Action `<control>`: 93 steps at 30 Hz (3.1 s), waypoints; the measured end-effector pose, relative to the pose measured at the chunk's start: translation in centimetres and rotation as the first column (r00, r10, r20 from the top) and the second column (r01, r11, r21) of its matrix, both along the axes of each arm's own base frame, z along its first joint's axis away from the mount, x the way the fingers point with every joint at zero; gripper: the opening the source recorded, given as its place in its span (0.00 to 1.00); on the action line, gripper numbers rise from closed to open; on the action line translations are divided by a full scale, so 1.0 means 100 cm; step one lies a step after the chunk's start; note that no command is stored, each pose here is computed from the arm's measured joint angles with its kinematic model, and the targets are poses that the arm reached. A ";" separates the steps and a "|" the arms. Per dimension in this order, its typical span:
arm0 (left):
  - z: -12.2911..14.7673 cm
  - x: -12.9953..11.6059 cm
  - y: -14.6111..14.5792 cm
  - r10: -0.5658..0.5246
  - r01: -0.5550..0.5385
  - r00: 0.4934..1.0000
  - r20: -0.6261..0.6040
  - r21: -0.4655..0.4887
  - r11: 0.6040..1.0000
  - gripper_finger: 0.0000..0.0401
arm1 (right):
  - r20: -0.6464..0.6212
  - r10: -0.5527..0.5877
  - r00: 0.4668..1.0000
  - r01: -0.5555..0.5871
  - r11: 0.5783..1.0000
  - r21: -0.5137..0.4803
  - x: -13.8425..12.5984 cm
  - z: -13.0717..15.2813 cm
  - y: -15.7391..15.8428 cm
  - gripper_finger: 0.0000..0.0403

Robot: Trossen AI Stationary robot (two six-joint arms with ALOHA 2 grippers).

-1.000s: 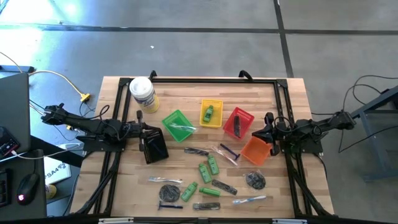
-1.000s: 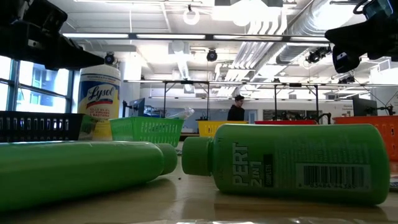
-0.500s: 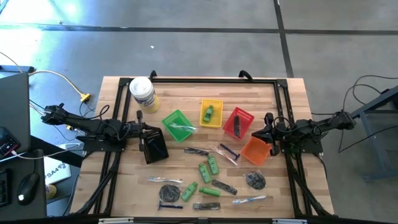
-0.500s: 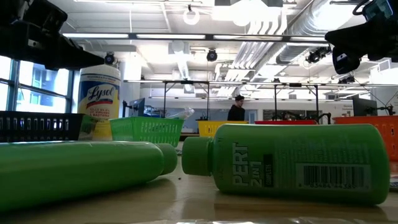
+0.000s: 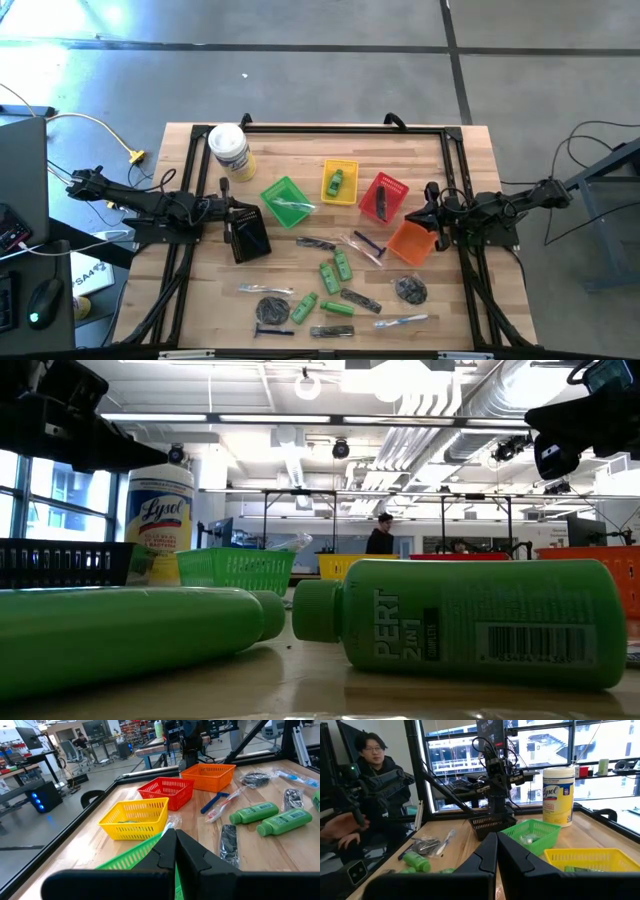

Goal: Pick & Place Travel size toiletries

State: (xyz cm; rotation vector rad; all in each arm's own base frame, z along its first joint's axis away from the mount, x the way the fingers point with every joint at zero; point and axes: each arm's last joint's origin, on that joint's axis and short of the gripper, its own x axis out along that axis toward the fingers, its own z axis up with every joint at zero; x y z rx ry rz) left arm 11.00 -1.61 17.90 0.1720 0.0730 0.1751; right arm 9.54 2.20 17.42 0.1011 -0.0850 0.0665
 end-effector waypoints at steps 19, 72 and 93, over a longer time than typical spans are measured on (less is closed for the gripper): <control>0.007 0.000 0.000 0.000 0.001 0.997 0.075 -0.022 1.000 0.00 | -0.081 0.054 0.995 -0.046 0.994 0.100 0.004 0.020 0.002 0.01; 0.005 0.000 0.000 0.003 -0.002 0.999 0.052 -0.013 1.000 0.00 | -0.999 0.024 0.034 0.616 0.786 0.040 0.064 -0.004 0.170 0.50; 0.005 0.000 0.000 0.003 -0.002 0.999 0.053 -0.013 1.000 0.00 | -0.998 -0.045 0.034 0.552 0.833 -0.018 0.068 -0.020 0.173 0.50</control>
